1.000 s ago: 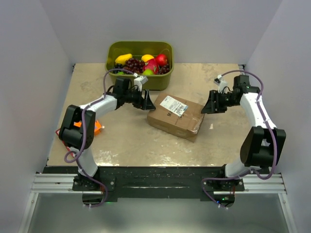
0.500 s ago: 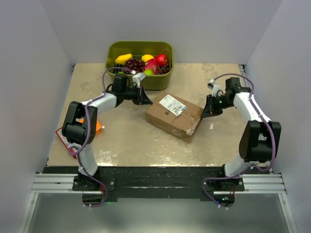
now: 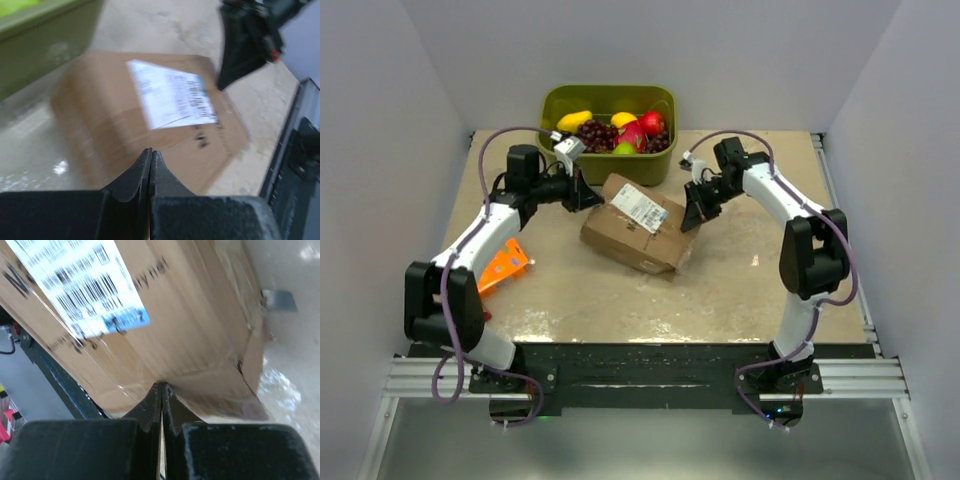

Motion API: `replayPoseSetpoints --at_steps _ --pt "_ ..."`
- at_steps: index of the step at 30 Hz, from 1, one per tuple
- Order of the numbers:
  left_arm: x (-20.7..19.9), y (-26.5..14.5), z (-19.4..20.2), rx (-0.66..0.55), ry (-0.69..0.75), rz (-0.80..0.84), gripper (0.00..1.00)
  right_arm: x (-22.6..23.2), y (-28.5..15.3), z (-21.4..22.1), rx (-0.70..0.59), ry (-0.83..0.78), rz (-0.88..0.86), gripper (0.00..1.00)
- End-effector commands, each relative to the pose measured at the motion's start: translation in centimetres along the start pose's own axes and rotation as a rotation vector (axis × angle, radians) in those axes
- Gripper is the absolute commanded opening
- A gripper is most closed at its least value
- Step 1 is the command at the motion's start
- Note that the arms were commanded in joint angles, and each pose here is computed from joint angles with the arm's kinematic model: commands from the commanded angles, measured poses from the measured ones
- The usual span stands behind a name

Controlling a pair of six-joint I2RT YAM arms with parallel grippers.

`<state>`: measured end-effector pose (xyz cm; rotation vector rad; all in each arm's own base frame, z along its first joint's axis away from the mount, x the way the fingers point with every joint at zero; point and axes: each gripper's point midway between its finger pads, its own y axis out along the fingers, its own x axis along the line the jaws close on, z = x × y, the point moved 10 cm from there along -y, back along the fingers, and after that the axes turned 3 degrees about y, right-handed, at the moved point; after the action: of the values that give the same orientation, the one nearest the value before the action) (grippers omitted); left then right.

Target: Unpack the express box

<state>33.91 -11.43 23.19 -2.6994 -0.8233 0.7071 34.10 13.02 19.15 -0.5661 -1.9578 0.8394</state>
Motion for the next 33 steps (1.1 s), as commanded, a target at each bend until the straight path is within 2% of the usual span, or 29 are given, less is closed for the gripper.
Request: replayPoseSetpoints --at_steps 1,3,5,9,10,11,14,19,21,22,23,24,25,27,28,30,33 --pt "-3.2 -1.6 2.0 0.063 0.023 0.166 0.00 1.8 -2.8 -1.3 -0.144 -0.064 -0.071 0.00" --pt "-3.0 -1.7 2.3 0.072 0.045 0.157 0.00 1.0 -3.3 0.3 -0.151 0.000 -0.074 0.00" --pt "-2.7 -1.7 2.1 0.067 0.048 0.152 0.00 0.8 -4.4 0.8 -0.211 0.030 -0.097 0.02" --pt "-1.8 -1.3 1.4 0.063 0.012 0.095 0.00 0.6 -3.2 1.3 -0.209 0.107 -0.175 0.46" --pt "-1.1 -1.3 1.1 0.062 -0.003 0.066 0.11 0.8 -2.9 0.9 -0.222 0.116 -0.190 0.50" --pt "-0.7 -1.3 1.1 0.065 -0.019 0.034 0.36 0.8 -2.5 0.8 -0.217 0.115 -0.199 0.52" --pt "1.0 -1.2 1.4 0.080 -0.096 -0.086 0.62 1.0 -1.5 0.2 -0.180 0.117 -0.279 0.59" --pt "3.0 -1.4 2.0 0.066 -0.191 -0.130 0.69 1.6 0.9 -0.8 -0.112 0.117 -0.329 0.62" --pt "3.4 -1.6 1.9 0.053 -0.204 -0.141 0.73 1.4 2.0 -1.1 -0.086 0.128 -0.327 0.60" --pt "3.6 -1.6 2.0 0.055 -0.208 -0.151 0.75 1.3 2.2 -1.3 -0.083 0.128 -0.333 0.39" --pt "3.8 -1.7 2.2 0.058 -0.216 -0.161 0.79 1.2 2.3 -1.3 -0.086 0.128 -0.324 0.24" --pt "4.2 -1.7 2.5 0.060 -0.225 -0.175 0.82 1.1 2.2 -1.5 -0.094 0.119 -0.297 0.12" --pt "4.5 -1.4 3.3 0.078 -0.254 -0.174 0.85 0.9 2.0 -1.4 -0.099 0.097 -0.275 0.04" --pt "4.5 -0.9 4.5 0.088 -0.304 -0.090 0.89 0.0 2.3 -1.0 -0.090 0.073 -0.190 0.00" --pt "4.8 -0.3 5.4 0.104 -0.336 -0.051 1.00 -0.3 2.4 -0.7 -0.087 0.064 -0.181 0.00" --pt "5.1 0.2 6.1 0.107 -0.381 -0.033 1.00 -0.8 2.8 -0.3 -0.070 0.065 -0.166 0.00" --pt "5.8 0.0 5.2 0.098 -0.336 -0.116 1.00 -1.4 3.0 -0.4 -0.063 0.032 -0.133 0.00"
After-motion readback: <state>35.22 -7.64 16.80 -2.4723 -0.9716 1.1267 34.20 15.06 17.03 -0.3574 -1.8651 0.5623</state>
